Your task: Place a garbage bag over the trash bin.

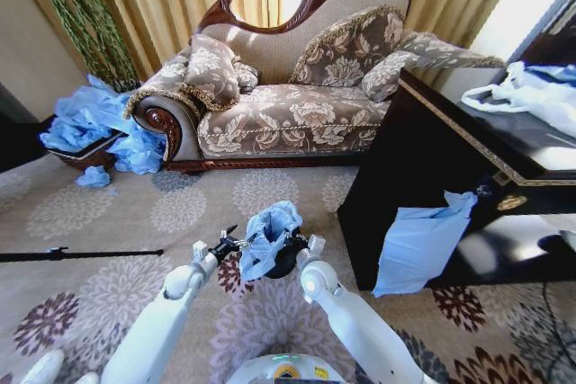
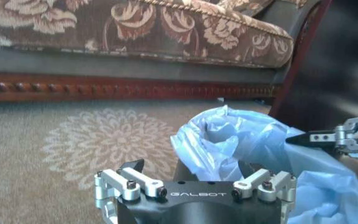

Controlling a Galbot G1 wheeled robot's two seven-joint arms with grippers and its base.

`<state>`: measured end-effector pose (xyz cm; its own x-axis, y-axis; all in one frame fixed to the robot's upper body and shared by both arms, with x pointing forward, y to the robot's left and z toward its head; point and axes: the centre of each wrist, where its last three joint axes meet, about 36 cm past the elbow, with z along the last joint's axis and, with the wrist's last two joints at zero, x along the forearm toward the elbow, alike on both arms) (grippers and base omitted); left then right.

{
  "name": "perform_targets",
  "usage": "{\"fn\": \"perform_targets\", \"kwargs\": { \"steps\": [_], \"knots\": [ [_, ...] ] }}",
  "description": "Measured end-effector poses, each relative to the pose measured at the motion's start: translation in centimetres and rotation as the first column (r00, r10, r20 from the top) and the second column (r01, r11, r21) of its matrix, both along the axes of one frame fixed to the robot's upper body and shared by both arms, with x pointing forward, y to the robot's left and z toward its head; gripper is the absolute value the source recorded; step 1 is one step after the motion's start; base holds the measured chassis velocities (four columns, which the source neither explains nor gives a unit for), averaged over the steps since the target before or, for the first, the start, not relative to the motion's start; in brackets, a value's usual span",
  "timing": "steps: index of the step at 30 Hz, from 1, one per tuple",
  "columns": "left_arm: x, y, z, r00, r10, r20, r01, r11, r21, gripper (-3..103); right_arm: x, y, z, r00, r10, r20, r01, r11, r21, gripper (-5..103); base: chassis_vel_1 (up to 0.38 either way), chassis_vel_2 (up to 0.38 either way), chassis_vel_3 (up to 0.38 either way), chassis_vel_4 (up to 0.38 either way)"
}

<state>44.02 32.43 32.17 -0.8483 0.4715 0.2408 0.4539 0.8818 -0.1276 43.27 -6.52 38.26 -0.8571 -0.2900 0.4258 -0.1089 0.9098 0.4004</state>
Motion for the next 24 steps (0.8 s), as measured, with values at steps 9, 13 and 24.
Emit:
{"fn": "perform_targets", "kwargs": {
  "steps": [9,13,24],
  "knots": [
    [1.3,-0.4,-0.5,1.000,0.009,-0.020,-0.010,1.000,-0.010,100,0.0,0.3,-0.1,1.000,0.010,0.004,-0.010,1.000,-0.002,0,0.000,0.000,0.000,0.000],
    [1.6,-0.6,-0.7,1.000,0.012,-0.023,-0.013,1.000,-0.013,94,-0.1,0.3,-0.1,1.000,0.011,0.005,-0.011,1.000,-0.002,0,0.000,0.000,0.000,0.000],
    [1.0,-0.9,-1.3,1.000,-0.007,-0.025,0.007,1.000,-0.010,58,-0.5,0.2,-0.6,1.000,0.018,0.007,-0.018,1.000,-0.017,0,0.000,0.000,0.000,0.000]
  ]
}}
